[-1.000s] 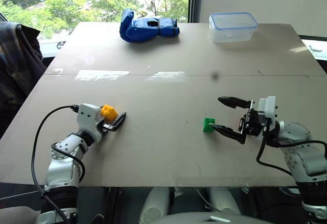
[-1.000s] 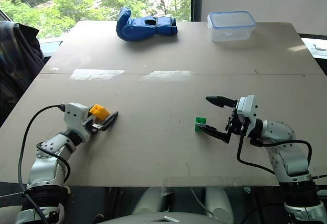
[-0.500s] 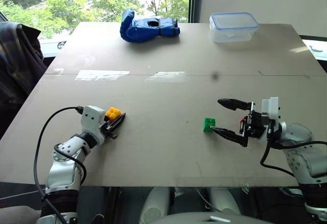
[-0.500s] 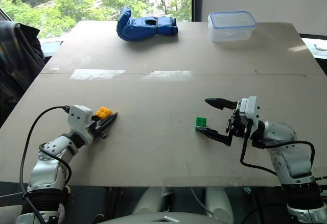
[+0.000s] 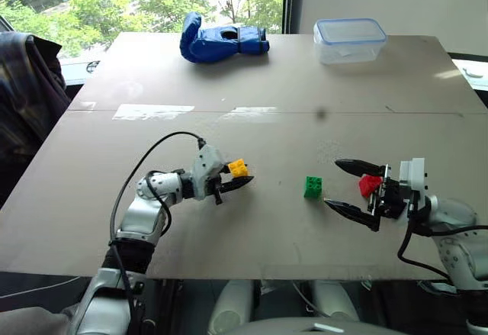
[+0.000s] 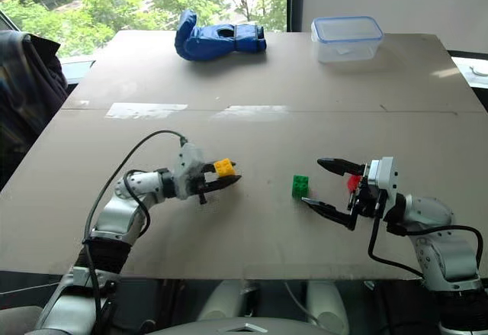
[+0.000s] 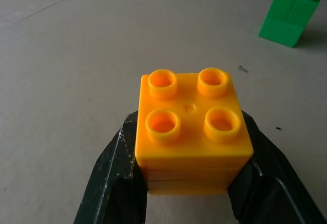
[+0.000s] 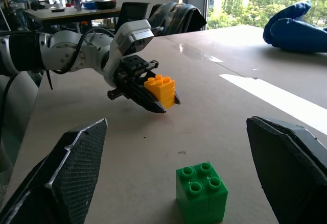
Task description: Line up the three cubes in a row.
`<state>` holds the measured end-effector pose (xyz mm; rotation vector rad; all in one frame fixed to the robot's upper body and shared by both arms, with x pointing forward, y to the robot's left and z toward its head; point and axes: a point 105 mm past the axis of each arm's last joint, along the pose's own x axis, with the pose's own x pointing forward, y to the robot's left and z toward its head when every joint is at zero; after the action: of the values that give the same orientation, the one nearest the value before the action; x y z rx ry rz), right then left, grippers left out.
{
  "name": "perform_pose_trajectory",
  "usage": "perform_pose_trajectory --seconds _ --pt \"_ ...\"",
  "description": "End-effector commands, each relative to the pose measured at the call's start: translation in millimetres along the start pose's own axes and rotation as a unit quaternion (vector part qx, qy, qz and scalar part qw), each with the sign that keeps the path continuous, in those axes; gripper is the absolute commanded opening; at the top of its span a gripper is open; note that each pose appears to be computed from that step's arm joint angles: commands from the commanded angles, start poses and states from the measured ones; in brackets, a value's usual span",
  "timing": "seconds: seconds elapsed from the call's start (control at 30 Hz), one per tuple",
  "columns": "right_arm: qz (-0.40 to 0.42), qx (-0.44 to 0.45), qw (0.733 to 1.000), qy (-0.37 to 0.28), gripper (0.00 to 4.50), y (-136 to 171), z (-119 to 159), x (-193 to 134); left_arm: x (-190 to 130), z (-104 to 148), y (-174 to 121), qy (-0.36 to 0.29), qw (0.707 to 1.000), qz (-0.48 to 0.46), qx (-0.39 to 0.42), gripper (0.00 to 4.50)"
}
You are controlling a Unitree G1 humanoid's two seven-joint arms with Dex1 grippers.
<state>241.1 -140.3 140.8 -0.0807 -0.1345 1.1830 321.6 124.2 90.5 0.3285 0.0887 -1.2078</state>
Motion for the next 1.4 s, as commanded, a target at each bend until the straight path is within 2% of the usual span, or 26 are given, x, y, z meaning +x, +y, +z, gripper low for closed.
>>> perform_pose_trajectory --seconds 0.03,0.27,0.5,0.97,1.4 --pt "-0.003 -0.021 1.000 -0.011 4.50 2 12 -7 18 8 -9 -0.006 0.995 -0.090 0.036 1.32" --pt "-0.028 -0.021 0.999 -0.018 4.50 9 12 -10 38 10 -17 0.003 0.978 -0.196 0.069 1.32" --pt "-0.040 -0.023 0.999 -0.017 4.50 11 12 -13 47 7 -22 0.002 0.970 -0.233 0.065 1.32" --pt "-0.036 -0.016 0.999 -0.013 4.50 12 11 -13 43 -5 -23 0.015 0.980 -0.196 0.041 1.32" --pt "-0.032 -0.017 0.999 -0.014 4.50 10 10 -12 35 -2 -38 0.005 0.987 -0.162 0.001 1.32"
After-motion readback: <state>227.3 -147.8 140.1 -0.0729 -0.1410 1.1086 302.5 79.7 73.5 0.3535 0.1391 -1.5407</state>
